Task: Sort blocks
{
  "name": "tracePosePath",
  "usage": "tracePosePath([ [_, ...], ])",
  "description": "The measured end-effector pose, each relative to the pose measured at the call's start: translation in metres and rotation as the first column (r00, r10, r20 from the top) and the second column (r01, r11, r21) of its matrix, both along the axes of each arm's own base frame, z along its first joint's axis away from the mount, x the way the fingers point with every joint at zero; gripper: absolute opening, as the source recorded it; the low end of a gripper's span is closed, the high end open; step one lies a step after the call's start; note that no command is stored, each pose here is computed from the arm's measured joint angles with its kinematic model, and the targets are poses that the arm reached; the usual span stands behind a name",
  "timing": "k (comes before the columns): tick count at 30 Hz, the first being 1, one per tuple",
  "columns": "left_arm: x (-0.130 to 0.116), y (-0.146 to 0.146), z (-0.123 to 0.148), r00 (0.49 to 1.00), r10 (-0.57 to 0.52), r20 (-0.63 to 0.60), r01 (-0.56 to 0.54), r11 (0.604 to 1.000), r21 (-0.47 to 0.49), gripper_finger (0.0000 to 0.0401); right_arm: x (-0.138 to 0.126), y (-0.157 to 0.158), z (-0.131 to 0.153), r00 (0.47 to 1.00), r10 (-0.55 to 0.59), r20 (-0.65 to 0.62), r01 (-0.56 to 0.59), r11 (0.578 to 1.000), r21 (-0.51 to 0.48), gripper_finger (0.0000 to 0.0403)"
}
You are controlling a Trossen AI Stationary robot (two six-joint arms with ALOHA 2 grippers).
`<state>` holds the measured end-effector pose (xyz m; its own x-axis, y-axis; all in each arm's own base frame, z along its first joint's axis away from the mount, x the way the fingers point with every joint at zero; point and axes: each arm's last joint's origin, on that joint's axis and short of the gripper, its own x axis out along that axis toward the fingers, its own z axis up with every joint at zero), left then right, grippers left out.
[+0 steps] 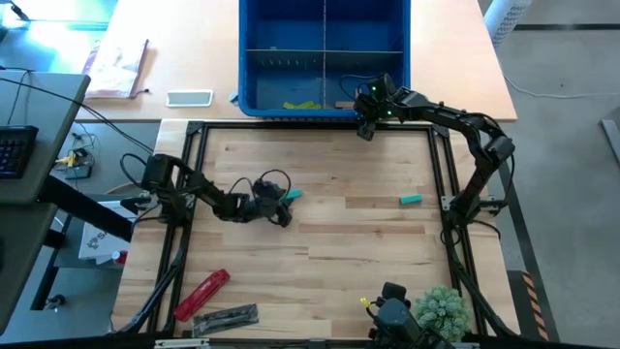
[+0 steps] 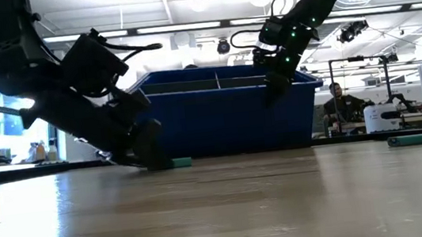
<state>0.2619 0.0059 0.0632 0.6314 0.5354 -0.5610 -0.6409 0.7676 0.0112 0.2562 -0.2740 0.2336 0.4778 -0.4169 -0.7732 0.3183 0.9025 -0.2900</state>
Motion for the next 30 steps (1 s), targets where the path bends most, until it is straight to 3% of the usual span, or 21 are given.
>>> tracePosePath([
  [13, 0.004, 0.030, 0.001, 0.954, -0.298, -0.032, 0.295, 0.953, -0.077, 0.0072, 0.000, 0.000, 0.000, 1.000, 0.000, 0.000, 0.000, 1.000, 0.000, 0.0194],
  [19, 0.003, 0.046, 0.009, 0.926, -0.376, 0.002, 0.375, 0.923, -0.090, 0.0070, 0.000, 0.000, 0.000, 1.000, 0.000, 0.000, 0.000, 1.000, 0.000, 0.0194],
  [22, 0.002, 0.051, 0.027, 0.916, -0.400, 0.039, 0.402, 0.913, -0.070, 0.0070, 0.000, 0.000, 0.000, 1.000, 0.000, 0.000, 0.000, 1.000, 0.000, 0.0194],
  [25, 0.013, 0.057, 0.069, 0.889, -0.442, 0.120, 0.439, 0.897, 0.050, 0.0070, 0.000, 0.000, 0.000, 1.000, 0.000, 0.000, 0.000, 1.000, 0.000, 0.0194],
  [30, 0.018, 0.079, 0.127, 0.888, -0.459, 0.026, 0.444, 0.872, 0.205, 0.0070, 0.000, 0.000, 0.000, 1.000, 0.000, 0.000, 0.000, 1.000, 0.000, 0.0194],
])
